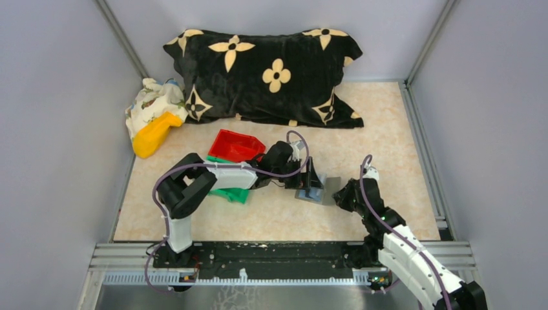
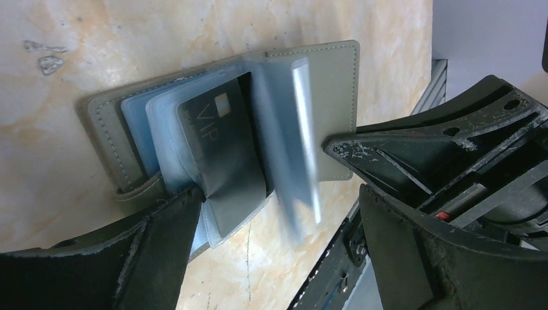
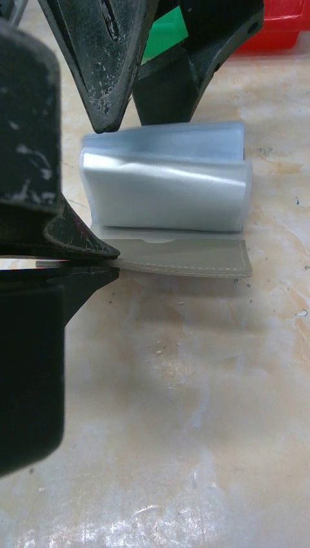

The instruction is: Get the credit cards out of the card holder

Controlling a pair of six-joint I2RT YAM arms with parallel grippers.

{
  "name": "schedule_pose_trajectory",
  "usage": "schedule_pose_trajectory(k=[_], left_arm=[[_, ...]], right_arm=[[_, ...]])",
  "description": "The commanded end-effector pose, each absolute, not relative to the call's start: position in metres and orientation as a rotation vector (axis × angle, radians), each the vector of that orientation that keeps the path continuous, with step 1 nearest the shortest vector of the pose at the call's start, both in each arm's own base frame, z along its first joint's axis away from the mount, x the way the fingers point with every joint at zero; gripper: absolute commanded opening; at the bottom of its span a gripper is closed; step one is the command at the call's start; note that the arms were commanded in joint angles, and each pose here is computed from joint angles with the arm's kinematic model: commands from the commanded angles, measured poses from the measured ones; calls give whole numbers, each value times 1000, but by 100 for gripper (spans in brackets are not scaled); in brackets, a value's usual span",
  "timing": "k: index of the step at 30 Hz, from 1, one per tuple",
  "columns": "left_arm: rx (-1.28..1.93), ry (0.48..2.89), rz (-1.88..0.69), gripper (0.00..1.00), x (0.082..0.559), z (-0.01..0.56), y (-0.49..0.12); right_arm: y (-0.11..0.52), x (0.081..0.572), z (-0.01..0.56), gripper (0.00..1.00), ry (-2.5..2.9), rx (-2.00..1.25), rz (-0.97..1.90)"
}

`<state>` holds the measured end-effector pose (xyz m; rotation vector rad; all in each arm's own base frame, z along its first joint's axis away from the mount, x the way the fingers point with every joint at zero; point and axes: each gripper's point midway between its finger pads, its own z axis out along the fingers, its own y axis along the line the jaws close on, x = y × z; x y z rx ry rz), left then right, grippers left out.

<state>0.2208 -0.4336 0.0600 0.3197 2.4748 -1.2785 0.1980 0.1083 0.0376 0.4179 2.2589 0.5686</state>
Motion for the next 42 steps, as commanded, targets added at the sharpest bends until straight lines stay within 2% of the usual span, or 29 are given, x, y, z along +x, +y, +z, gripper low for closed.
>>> schedule_pose_trajectory(k=[1, 9, 19, 33, 42], left_arm=[[345, 2501, -1358, 98, 208, 53, -445], [372, 2437, -1415, 98, 211, 77, -463], [398, 2454, -1400, 98, 209, 73, -467], [336, 2458, -1274, 98, 222, 74, -429], [294, 2428, -1055, 98, 240, 89, -399]], right_arm=[[114, 201, 45, 0, 2238, 401, 611], [115, 197, 36, 0, 2250, 407, 623], [112, 198, 42, 0, 2234, 416, 611], [111, 199, 40, 0, 2242, 416, 598], [112, 198, 37, 0, 2247, 417, 600]])
